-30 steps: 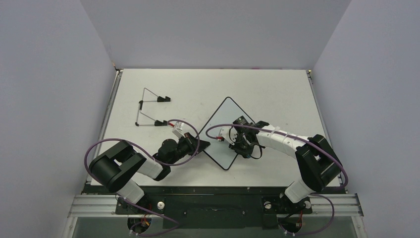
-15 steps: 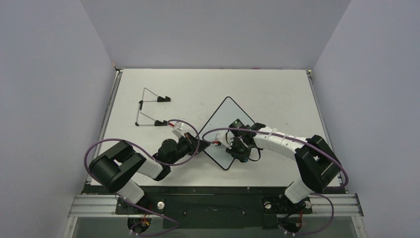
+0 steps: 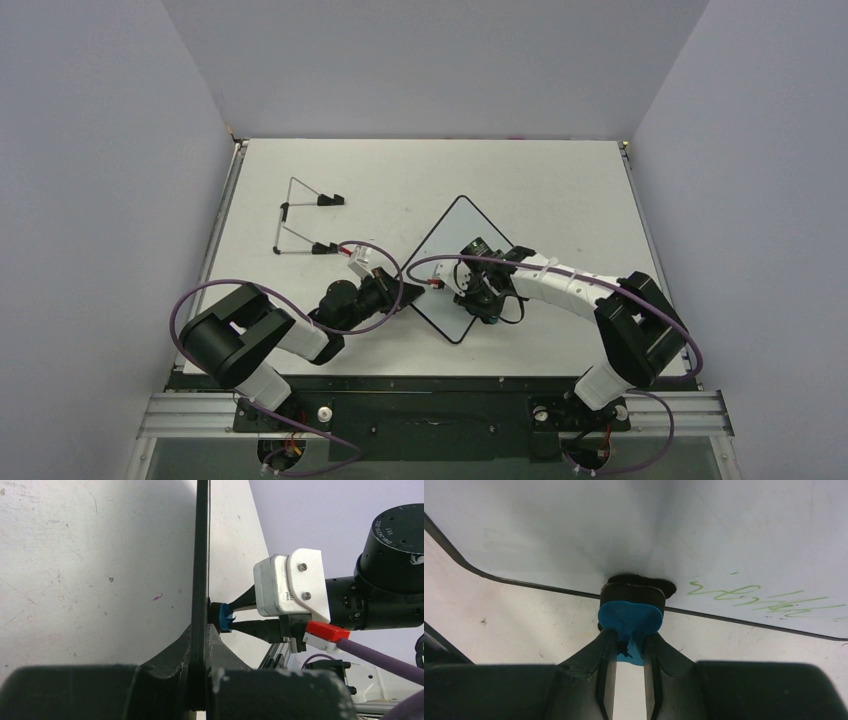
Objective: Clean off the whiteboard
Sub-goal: Erase the whiteboard at the center of the board.
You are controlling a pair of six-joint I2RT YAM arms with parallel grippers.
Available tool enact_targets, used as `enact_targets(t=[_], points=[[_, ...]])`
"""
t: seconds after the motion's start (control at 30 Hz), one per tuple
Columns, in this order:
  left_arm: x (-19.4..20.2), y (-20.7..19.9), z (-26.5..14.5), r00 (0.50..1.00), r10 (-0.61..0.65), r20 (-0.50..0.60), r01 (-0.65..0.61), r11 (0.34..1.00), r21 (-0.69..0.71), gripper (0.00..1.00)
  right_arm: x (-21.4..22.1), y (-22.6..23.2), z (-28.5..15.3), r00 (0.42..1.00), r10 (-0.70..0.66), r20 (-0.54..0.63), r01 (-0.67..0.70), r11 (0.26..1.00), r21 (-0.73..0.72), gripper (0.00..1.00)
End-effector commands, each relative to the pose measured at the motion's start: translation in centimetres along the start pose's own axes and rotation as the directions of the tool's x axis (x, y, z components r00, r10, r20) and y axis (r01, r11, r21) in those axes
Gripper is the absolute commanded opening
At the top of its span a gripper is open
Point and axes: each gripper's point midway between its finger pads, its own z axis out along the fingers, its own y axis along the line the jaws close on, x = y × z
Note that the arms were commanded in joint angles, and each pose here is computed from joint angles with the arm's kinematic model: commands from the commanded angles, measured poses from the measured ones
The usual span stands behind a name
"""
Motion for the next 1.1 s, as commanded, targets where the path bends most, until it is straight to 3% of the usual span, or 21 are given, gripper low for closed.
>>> enact_targets(t=[0.0,0.1,0.2,0.3,0.47,0.53,0.63,0.83,0.93,1.07], points=[[-1.9,-6.0,-0.2,0.999,-0.018,0.046,0.008,0.977,0.213,0.0,-2.3,-2.1,-0.8,0.994,0.048,0.096,-0.054,0.997,0.062,0.0],[-1.8,-6.0,-0.1,0.999,-0.018,0.045,0.008,0.977,0.212,0.0,-0.9,-6.1,-1.2,0.972,0.205,0.113,-0.222,0.96,0.17,0.0],[-1.8,-6.1,0.0,0.999,-0.018,0.041,0.009,0.976,0.217,0.0,0.2,-6.7,-0.8,0.966,0.242,0.089,-0.255,0.949,0.187,0.0],[-1.6,-6.2,0.1,0.999,-0.019,0.038,0.01,0.975,0.222,0.0,-0.3,-5.1,-0.4,0.976,0.198,0.085,-0.207,0.972,0.111,0.0],[-1.7,-6.3,-0.1,0.999,-0.021,0.042,0.011,0.974,0.224,0.0,-2.4,1.7,-0.4,0.994,-0.05,0.095,0.057,0.995,-0.079,0.0],[-1.7,-6.4,-0.1,0.999,-0.018,0.043,0.008,0.975,0.222,0.0,-2.7,2.8,-0.3,0.991,-0.09,0.101,0.102,0.988,-0.117,0.0],[-1.8,-6.3,-0.2,0.999,-0.015,0.046,0.005,0.976,0.218,0.0,-2.8,0.7,-0.3,0.995,-0.049,0.091,0.052,0.998,-0.029,0.0],[-1.6,-6.2,0.1,0.999,-0.016,0.037,0.007,0.976,0.219,0.0,-0.5,-5.7,-0.4,0.978,0.197,0.071,-0.207,0.965,0.163,0.0],[-1.5,-6.3,0.2,0.999,-0.019,0.036,0.01,0.974,0.225,0.0,-0.1,-5.7,-0.3,0.976,0.207,0.067,-0.216,0.964,0.158,0.0],[-1.5,-6.4,0.1,0.999,-0.018,0.035,0.01,0.974,0.227,0.0,-1.8,-2.0,-0.2,0.993,0.072,0.091,-0.075,0.997,0.027,0.0]])
